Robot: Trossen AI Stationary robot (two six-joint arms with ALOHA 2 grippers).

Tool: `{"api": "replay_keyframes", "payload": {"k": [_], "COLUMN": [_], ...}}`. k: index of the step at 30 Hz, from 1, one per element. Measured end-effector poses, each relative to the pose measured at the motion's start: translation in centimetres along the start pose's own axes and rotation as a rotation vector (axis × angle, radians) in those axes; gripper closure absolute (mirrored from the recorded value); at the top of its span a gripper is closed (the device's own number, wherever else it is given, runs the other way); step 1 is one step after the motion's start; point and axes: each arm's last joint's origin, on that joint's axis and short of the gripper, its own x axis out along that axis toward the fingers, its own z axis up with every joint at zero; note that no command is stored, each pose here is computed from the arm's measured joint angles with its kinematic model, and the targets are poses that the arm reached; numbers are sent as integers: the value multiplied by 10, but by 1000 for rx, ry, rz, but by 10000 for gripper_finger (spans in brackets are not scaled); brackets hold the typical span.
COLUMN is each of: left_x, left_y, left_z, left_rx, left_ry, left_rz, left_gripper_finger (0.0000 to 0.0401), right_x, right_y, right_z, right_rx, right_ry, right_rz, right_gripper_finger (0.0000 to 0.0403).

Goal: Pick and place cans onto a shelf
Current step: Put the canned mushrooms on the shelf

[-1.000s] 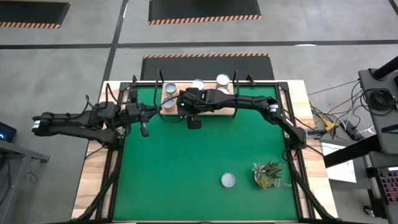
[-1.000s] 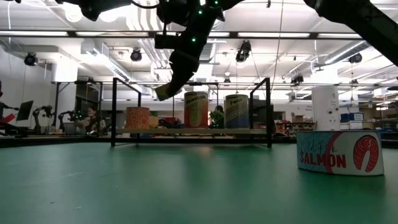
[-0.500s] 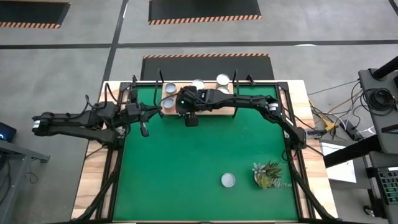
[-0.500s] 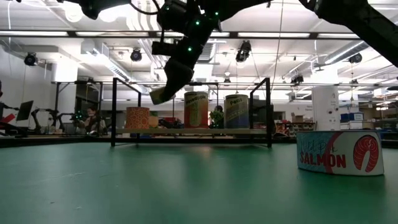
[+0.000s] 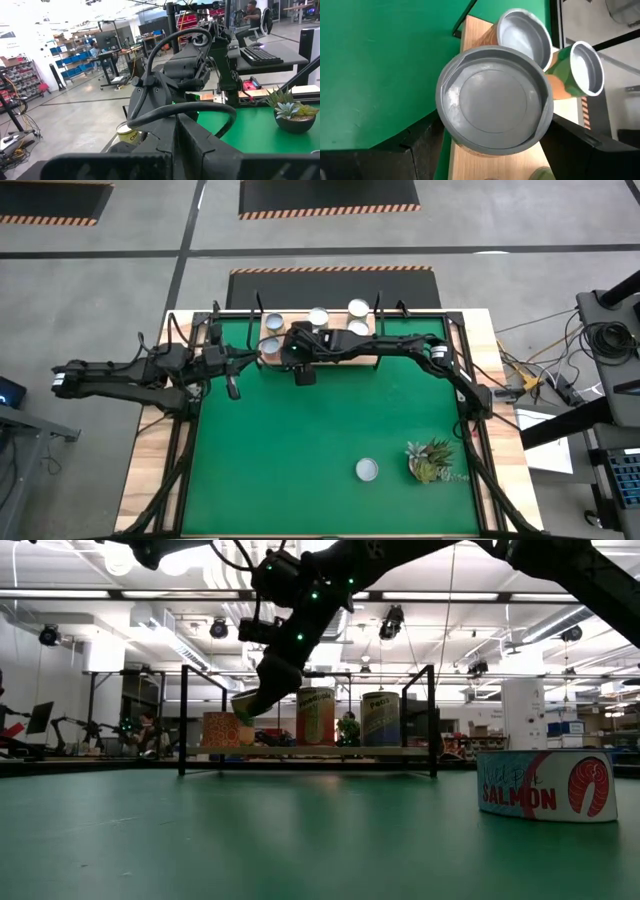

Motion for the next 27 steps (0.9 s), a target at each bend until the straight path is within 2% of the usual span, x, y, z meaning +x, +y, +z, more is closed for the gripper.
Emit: {"api": "replay_keyframes", "payload": {"k": [12,21,27], "left_x": [0,0,0], "left_y": [0,0,0], "left_z": [1,1,1], "left_rx": [0,1,2], "left_ry": [-10,-8,-6], "left_rz": [3,2,2], "left_gripper_finger": [401,401,401], "right_x": [17,17,17], "right_y": [4,-3,-7], "right_z": [-17,-17,-19], "right_rx": [0,32,49], "right_ry": [18,3,9], "right_rz": [-14,-30,-34], "right_gripper_finger": [128,84,82]}}
